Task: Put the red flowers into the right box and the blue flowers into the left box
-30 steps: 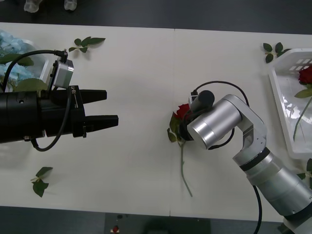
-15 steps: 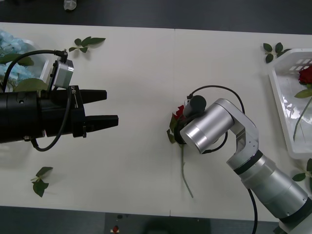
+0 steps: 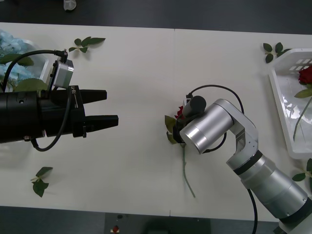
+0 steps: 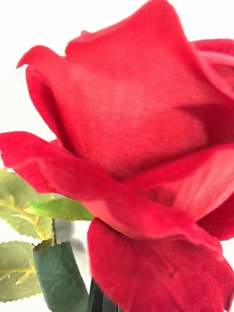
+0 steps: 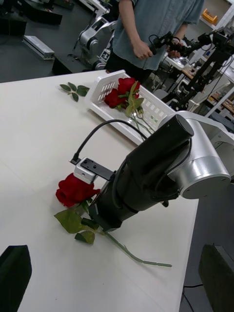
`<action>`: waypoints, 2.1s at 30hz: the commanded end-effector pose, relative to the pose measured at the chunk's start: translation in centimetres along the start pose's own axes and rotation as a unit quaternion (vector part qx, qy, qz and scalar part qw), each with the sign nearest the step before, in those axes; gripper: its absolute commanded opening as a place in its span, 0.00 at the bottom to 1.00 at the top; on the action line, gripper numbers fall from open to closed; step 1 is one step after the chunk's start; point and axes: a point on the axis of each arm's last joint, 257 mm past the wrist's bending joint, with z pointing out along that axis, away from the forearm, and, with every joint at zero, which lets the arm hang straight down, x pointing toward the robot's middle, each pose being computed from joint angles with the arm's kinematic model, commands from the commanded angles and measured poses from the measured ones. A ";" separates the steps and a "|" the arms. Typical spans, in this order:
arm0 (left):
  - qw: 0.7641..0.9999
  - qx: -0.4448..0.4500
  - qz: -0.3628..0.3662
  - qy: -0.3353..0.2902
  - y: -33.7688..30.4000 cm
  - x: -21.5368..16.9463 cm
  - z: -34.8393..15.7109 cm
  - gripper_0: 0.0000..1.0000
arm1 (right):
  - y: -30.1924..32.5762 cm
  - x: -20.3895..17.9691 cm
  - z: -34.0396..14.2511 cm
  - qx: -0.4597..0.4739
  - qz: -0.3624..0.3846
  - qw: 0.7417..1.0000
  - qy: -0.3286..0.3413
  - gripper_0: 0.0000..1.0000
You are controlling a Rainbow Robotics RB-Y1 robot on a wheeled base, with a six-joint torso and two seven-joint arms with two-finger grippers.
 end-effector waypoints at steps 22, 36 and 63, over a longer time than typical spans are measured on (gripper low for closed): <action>0.999 0.011 0.030 0.000 -1.0 -1.0 0.1 1.00 | -13.0 -6.0 -17.8 0.050 0.116 0.991 -0.054 0.00; 0.999 0.011 0.030 0.000 -1.0 -1.0 0.1 1.00 | -33.6 -10.4 -25.0 0.119 0.168 0.973 -0.099 0.00; 0.999 0.011 0.030 0.000 -1.0 -1.0 0.1 1.00 | -52.3 -13.4 -18.8 0.184 0.127 0.967 -0.125 0.14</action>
